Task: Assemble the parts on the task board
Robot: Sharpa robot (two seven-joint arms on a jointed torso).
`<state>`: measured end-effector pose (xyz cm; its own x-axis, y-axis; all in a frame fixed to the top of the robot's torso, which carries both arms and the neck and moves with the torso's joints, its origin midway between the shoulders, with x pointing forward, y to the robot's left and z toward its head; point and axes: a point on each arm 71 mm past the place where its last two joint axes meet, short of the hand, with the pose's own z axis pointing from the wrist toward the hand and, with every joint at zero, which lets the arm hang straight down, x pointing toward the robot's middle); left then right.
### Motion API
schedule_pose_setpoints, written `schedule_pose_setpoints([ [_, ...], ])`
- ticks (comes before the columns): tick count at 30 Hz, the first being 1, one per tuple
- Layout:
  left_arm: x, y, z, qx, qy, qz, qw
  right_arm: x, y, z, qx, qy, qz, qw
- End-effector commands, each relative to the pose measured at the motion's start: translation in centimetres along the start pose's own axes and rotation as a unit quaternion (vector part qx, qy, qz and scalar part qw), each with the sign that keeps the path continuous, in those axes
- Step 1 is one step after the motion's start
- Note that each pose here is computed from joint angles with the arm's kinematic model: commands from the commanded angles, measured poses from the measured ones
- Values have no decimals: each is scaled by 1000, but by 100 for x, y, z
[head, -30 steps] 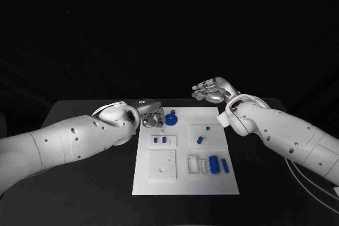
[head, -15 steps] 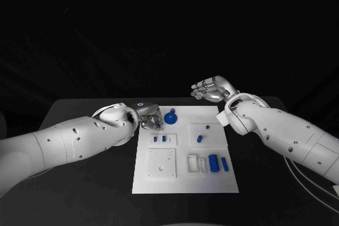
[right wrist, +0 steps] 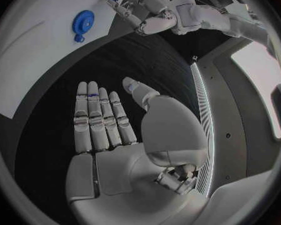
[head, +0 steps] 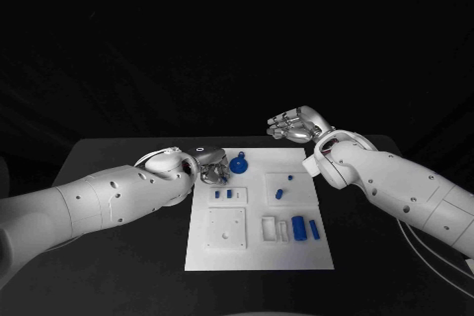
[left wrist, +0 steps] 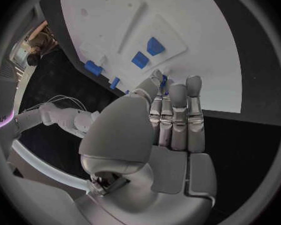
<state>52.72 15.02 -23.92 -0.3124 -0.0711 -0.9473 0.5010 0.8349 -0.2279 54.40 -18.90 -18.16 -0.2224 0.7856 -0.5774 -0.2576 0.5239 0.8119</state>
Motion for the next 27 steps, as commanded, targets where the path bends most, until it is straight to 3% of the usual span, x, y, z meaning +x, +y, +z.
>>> schedule_pose_setpoints([
  [1, 14, -8, 10, 0, 5, -3, 1000, 13, 13, 0, -5, 8, 1, 1000],
  [27, 67, -35, 69, -1, 14, -2, 1000, 13, 18, -1, -6, 7, 1, 1000],
])
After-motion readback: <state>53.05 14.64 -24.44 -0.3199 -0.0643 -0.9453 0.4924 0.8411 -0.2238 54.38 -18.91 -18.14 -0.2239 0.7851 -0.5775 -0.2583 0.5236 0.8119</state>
